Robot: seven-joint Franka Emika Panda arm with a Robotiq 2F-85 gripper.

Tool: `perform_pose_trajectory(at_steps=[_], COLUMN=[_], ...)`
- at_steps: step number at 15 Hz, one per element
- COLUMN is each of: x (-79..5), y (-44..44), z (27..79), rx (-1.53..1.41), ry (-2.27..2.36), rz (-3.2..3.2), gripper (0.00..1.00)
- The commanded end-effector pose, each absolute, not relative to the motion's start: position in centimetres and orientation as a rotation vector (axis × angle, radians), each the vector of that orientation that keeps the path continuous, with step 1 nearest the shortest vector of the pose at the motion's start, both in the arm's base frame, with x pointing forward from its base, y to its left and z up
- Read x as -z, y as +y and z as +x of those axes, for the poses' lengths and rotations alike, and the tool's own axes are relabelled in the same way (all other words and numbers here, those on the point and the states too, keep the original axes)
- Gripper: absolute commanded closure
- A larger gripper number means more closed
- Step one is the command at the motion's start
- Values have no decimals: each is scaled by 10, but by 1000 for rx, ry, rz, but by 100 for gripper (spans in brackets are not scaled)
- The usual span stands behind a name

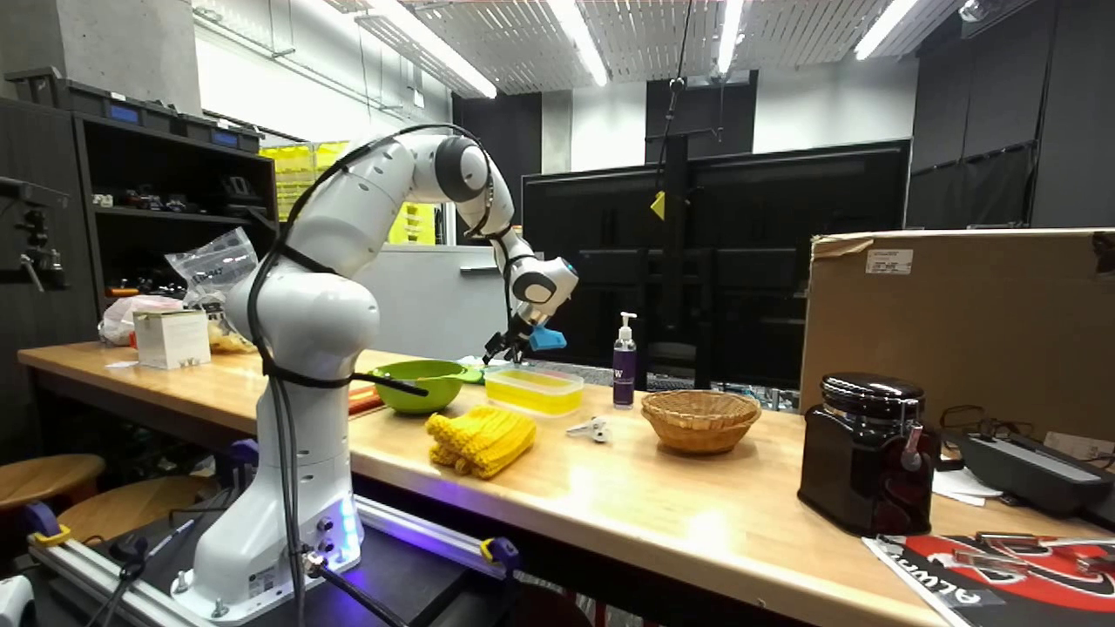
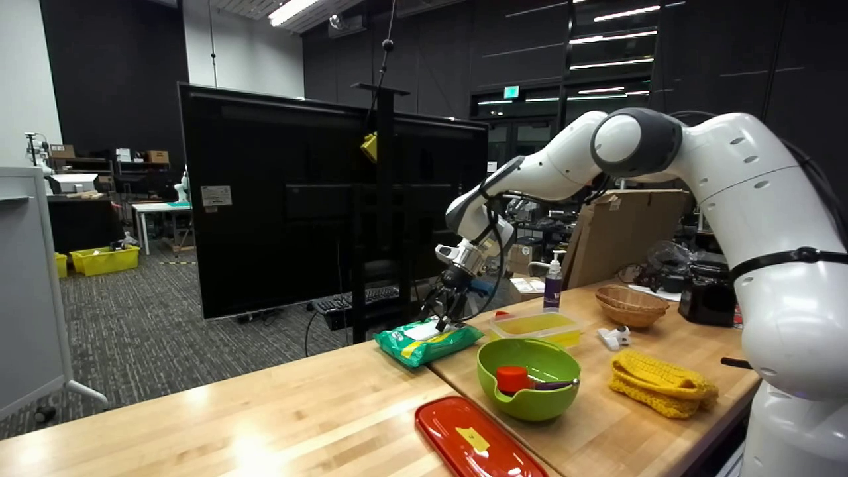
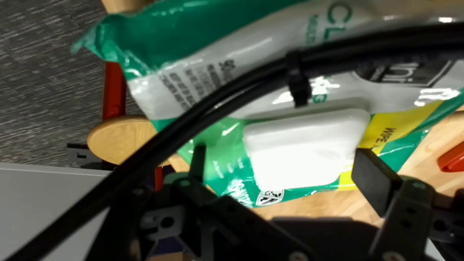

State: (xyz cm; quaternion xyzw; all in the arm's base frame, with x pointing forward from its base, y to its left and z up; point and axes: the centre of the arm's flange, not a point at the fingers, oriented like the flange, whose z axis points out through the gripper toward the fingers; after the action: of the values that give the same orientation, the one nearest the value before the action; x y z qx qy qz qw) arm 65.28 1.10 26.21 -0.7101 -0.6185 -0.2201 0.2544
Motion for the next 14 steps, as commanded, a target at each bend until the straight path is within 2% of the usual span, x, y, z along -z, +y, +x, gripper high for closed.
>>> perform_pose_trajectory(at_steps=[1,7,14], x=[-275,-291,-285], y=[17,24,36], z=[623,602,603], rx=[647,660,698], ry=[-1659,-1667,-1698], rz=[-1993,-2059,-2075], gripper=[0,0,0])
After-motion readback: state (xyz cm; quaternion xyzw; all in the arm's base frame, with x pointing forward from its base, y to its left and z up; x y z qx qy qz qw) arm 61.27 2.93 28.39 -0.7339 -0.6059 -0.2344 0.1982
